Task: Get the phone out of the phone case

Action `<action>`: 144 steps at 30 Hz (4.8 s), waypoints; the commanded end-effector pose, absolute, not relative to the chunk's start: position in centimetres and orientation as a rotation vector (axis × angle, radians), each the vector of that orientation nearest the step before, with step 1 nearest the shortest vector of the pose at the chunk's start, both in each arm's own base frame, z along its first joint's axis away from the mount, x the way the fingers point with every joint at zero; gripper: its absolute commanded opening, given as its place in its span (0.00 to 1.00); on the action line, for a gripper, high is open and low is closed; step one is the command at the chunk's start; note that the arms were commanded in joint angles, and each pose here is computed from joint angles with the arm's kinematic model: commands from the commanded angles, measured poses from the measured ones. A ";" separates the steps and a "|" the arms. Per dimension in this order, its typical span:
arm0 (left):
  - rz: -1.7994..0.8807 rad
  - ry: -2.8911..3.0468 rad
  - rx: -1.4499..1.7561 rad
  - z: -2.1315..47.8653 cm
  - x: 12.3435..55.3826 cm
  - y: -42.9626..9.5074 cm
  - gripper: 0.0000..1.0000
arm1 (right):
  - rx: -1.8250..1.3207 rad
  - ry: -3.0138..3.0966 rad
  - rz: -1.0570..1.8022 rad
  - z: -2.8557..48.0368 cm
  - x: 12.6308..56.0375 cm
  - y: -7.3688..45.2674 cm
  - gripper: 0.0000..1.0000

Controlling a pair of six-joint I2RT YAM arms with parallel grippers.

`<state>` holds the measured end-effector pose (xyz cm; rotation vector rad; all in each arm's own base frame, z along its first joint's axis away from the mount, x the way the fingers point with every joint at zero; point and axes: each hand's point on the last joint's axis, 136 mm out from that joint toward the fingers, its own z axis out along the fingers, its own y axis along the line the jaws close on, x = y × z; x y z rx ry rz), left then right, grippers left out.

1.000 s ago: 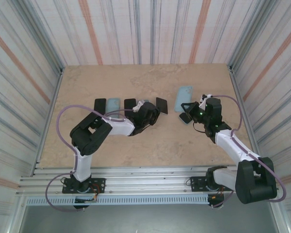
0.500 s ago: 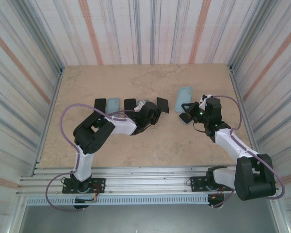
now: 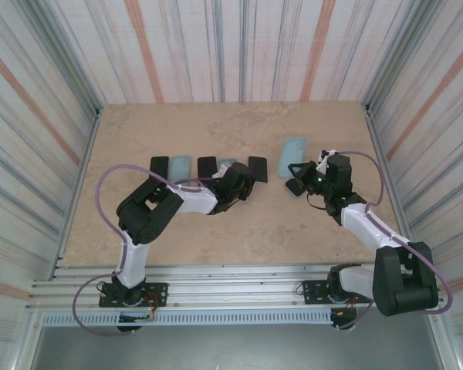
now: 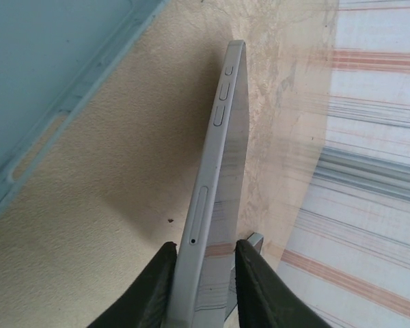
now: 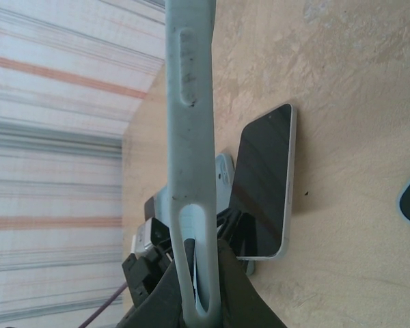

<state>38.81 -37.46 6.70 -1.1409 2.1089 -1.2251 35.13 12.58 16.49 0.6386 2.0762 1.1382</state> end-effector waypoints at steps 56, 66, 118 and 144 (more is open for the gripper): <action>-1.197 2.279 -1.062 5.1 36.9 -37.1 0.67 | 0.489 2.366 1.132 8.1 38.5 14.1 0.03; -1.266 2.276 -0.999 6.1 37.8 -37.9 0.67 | 0.517 2.431 1.109 5.8 39.6 14.1 0.04; -0.983 2.488 -0.561 6.5 40.6 -36.0 0.67 | 0.246 2.705 0.848 2.8 38.5 13.8 0.48; -1.062 2.547 -0.523 5.3 40.6 -38.1 0.67 | 0.279 2.780 0.742 1.8 37.7 11.5 0.49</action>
